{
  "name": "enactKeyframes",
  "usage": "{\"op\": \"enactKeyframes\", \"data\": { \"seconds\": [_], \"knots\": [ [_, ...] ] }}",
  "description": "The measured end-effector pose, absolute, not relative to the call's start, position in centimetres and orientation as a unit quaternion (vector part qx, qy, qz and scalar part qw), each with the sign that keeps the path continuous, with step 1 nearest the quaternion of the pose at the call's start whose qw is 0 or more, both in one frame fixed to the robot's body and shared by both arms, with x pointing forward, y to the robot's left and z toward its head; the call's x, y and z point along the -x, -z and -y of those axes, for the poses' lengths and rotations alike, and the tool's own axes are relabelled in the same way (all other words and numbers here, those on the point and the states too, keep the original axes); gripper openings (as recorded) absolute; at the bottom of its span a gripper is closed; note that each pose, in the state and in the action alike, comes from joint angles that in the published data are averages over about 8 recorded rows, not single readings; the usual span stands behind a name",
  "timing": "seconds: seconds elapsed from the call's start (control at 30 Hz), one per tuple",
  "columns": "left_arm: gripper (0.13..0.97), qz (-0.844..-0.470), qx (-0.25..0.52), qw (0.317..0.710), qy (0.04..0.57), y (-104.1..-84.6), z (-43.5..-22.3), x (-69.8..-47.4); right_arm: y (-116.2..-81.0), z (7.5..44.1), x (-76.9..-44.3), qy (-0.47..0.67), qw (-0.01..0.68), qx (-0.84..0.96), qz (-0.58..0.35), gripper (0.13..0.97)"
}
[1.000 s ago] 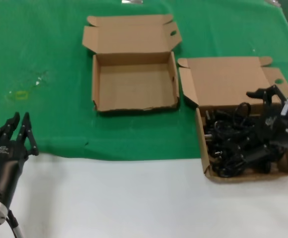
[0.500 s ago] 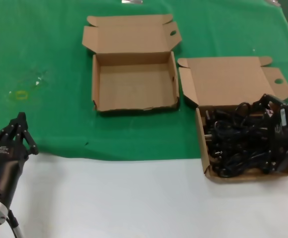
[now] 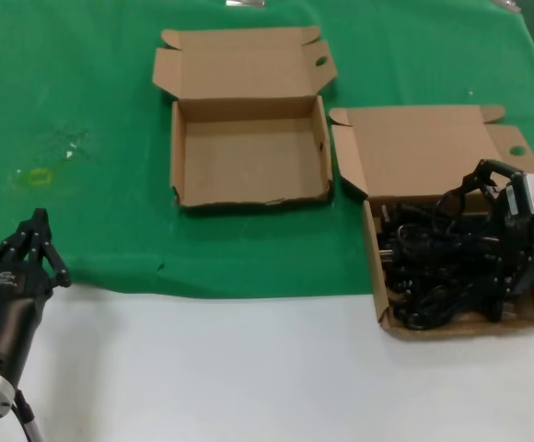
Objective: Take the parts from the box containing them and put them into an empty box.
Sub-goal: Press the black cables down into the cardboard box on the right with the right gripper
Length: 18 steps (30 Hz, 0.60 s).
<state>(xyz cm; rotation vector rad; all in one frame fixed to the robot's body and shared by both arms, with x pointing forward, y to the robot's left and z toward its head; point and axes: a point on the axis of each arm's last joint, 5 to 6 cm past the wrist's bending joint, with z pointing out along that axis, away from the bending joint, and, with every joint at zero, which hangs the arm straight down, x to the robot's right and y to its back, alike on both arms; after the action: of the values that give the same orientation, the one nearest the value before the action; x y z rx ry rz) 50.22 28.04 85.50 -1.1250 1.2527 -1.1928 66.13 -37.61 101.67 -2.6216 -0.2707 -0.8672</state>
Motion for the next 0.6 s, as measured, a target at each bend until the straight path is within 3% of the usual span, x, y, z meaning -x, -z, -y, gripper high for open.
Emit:
{"op": "enactKeyframes", "data": {
  "seconds": [0.23, 0.6],
  "knots": [
    [0.144, -0.521, 0.468, 0.513, 0.496, -85.50, -28.04, -50.22, -101.17, 37.71, -66.43, 0.304, 0.182, 0.930, 0.097, 0.943],
    [0.144, -0.521, 0.468, 0.513, 0.496, -85.50, -28.04, -50.22, -100.91, 38.34, -66.51, 0.299, 0.177, 0.933, 0.094, 0.807]
  ]
}}
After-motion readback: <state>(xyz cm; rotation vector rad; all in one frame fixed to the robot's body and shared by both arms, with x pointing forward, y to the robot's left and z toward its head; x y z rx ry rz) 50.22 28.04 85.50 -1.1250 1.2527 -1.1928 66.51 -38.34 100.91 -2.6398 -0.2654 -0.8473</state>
